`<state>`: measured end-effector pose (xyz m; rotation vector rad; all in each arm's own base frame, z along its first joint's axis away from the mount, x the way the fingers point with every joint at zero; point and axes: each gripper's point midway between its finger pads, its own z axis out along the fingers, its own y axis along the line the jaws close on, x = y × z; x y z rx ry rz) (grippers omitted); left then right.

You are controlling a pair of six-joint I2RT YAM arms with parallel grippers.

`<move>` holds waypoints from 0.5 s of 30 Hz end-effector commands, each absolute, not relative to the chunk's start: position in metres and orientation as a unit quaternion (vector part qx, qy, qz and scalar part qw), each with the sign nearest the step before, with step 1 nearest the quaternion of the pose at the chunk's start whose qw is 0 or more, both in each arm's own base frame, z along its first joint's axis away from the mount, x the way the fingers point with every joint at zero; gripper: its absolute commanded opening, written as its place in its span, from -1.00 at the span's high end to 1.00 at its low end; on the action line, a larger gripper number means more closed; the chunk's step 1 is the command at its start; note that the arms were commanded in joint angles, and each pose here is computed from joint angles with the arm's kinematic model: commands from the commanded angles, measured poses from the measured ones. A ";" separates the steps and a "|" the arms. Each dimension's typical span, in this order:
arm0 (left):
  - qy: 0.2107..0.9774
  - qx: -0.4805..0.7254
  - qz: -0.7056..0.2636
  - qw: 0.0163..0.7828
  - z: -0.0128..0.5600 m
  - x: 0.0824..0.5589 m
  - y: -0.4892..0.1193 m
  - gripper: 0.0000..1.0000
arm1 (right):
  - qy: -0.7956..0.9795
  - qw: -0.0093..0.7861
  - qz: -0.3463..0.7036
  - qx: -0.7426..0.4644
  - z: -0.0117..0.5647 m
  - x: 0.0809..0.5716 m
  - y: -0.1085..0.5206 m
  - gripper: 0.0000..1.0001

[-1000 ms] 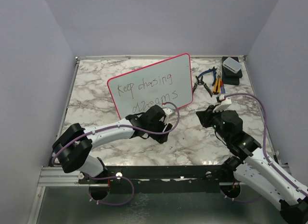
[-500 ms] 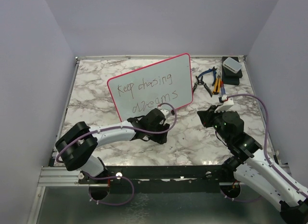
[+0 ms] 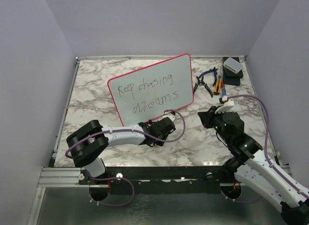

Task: Write a sentence on the whiteboard
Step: Close the whiteboard marker at the center of the board.

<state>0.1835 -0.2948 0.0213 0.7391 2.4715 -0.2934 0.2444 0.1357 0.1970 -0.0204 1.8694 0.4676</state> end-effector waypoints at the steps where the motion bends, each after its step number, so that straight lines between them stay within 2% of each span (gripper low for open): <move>1: 0.918 0.268 -0.058 0.287 0.021 0.197 -0.286 0.22 | 0.800 0.570 0.189 0.004 0.191 0.246 0.130 0.99; 10: 0.917 0.265 -0.087 0.285 0.022 0.199 -0.306 0.15 | 0.802 0.568 0.185 0.005 0.187 0.245 0.129 0.99; 15: 0.921 0.265 -0.074 0.277 0.012 0.198 -0.301 0.27 | 0.803 0.568 0.181 0.006 0.187 0.244 0.126 0.99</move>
